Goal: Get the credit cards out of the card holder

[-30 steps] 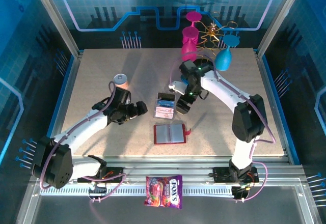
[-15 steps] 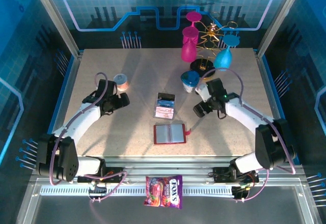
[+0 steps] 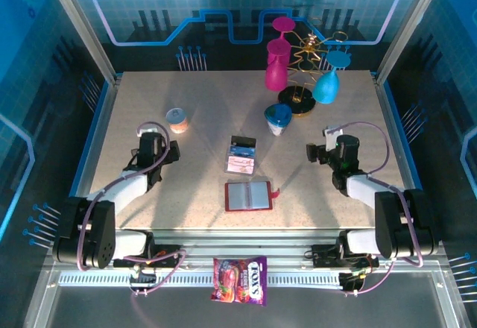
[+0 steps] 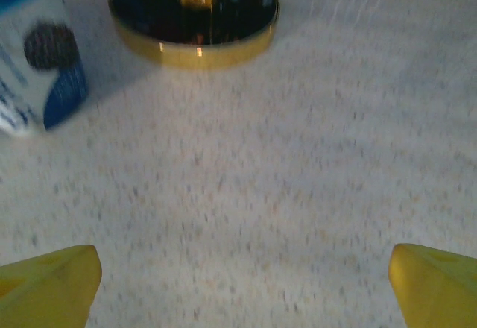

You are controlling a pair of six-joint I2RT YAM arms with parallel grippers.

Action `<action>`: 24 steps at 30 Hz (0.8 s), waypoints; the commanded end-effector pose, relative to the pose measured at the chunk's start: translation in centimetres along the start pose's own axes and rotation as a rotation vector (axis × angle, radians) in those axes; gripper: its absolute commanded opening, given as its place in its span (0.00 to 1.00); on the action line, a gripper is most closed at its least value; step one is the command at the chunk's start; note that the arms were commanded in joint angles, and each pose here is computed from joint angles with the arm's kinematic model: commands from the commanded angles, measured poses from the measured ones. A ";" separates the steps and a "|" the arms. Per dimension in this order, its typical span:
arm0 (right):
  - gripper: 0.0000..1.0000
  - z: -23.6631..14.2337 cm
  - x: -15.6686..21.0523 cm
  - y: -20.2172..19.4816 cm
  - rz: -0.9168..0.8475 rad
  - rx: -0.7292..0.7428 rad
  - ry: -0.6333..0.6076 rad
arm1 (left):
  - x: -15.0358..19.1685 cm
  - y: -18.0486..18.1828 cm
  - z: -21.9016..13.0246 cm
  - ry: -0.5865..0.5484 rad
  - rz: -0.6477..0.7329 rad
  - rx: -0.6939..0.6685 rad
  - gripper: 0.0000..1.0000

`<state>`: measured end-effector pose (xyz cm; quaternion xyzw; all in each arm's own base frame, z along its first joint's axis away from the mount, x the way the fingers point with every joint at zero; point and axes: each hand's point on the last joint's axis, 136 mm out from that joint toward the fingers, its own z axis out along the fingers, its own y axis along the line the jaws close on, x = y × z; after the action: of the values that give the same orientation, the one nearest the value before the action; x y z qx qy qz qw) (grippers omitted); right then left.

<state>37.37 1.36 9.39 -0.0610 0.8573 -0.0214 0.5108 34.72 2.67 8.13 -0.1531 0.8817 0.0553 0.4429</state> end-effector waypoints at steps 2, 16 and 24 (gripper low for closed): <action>1.00 0.5 -3.3 0.3 0.061 -0.049 -0.142 | -4.1 -1.1 0.1 -0.241 -0.035 0.094 0.99; 1.00 2.1 -1.7 1.3 0.025 -0.046 -0.163 | -3.9 -1.6 1.3 -0.368 0.001 0.167 1.00; 1.00 2.1 -1.8 1.4 0.022 -0.049 -0.166 | -3.6 -3.5 2.5 -0.311 0.078 0.232 0.99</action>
<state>39.69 2.94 9.22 -0.0667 0.8231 0.0146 0.5638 38.02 1.69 7.39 -0.0895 0.8236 0.0055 0.5600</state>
